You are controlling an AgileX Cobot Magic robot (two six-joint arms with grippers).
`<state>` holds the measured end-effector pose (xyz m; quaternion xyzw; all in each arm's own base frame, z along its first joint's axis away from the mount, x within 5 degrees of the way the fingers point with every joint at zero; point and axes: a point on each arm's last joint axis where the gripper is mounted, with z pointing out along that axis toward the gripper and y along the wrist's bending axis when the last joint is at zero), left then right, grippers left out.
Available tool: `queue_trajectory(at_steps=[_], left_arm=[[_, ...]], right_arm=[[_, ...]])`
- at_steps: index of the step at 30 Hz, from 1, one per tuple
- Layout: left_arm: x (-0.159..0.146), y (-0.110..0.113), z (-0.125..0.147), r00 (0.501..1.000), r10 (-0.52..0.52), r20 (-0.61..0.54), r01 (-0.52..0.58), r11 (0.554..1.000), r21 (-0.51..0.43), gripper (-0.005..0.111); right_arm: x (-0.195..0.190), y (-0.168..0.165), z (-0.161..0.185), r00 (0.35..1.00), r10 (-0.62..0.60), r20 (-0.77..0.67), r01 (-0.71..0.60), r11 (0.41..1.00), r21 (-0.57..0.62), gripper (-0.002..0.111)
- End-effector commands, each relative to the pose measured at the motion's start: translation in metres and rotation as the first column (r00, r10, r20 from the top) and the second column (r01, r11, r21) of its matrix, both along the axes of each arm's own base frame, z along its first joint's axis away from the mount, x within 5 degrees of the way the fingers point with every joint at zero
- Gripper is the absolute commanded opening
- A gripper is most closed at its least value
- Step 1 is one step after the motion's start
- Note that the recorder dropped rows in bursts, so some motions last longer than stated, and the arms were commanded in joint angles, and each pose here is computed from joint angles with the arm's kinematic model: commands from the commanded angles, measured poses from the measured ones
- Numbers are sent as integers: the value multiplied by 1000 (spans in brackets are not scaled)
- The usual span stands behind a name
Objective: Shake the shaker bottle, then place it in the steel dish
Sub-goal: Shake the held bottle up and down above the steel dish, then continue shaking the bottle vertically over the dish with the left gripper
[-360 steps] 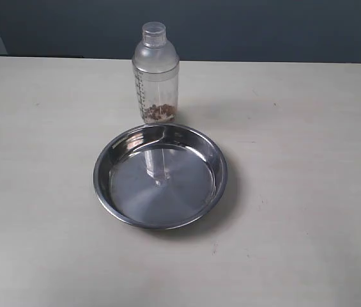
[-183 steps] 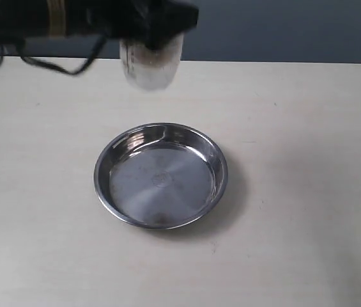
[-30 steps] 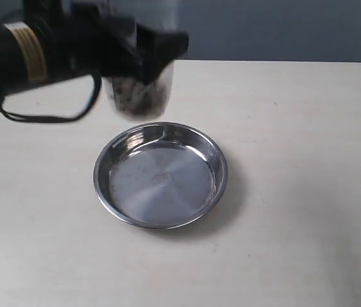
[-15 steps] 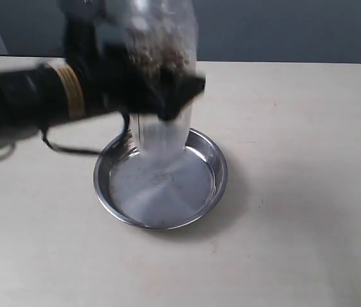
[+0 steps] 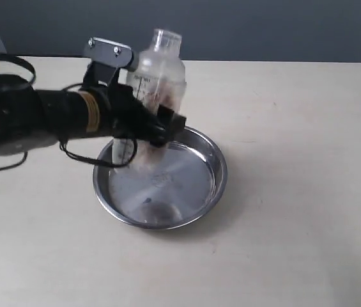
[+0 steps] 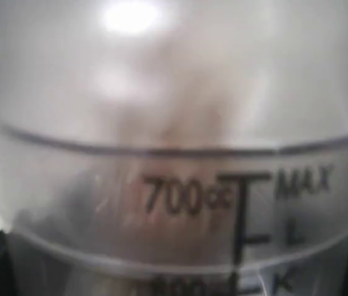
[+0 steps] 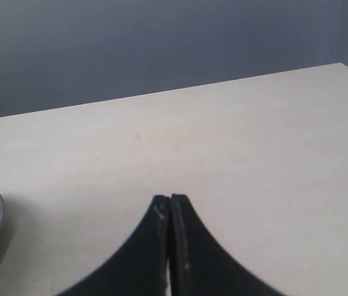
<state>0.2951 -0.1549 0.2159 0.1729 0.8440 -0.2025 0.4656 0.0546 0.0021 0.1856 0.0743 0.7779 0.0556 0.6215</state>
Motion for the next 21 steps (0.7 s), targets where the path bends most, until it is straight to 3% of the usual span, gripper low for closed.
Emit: queue_trajectory(at_steps=[1,4,5,6,7,10,11,12,15,17,18,19,20,21], left_arm=[[-17,4,117,932,-19,361,72,989,-132,0],[-9,-5,23,995,-42,89,47,997,-55,0],[-7,-6,8,998,-34,43,37,997,-65,0],[-6,-8,5,999,-36,29,39,996,-79,0],[-8,-9,19,996,-50,78,58,992,-108,0],[-20,-5,91,937,-83,338,137,981,-138,0],[-21,-3,100,934,-62,352,122,981,-150,0],[-21,-3,92,949,-46,312,97,984,-150,0],[-16,-12,8,993,-89,82,94,993,-65,0],[-11,-13,-13,997,-72,16,73,995,-67,0],[-13,-13,22,987,-88,137,105,986,-128,0],[-14,-12,47,968,-97,232,133,981,-143,0],[-20,-4,93,926,-67,371,128,982,-142,0],[-21,-1,95,934,-38,355,102,981,-163,0]], right_arm=[[0,0,1,1000,-5,12,5,1000,-6,-1],[0,0,1,1000,-5,12,5,1000,-6,-1],[0,0,1,1000,-5,12,5,1000,-6,-1],[0,0,1,1000,-5,12,5,1000,-6,-1],[0,0,1,1000,-5,12,5,1000,-6,-1],[0,0,1,1000,-5,12,5,1000,-6,-1],[0,0,1,1000,-5,12,5,1000,-6,-1],[0,0,1,1000,-5,12,5,1000,-6,-1],[0,0,1,1000,-5,12,5,1000,-6,-1],[0,0,1,1000,-5,12,5,1000,-6,-1],[0,0,1,1000,-5,12,5,1000,-6,-1],[0,0,1,1000,-5,12,5,1000,-6,-1],[0,0,1,1000,-5,12,5,1000,-6,-1],[0,0,1,1000,-5,12,5,1000,-6,-1]])
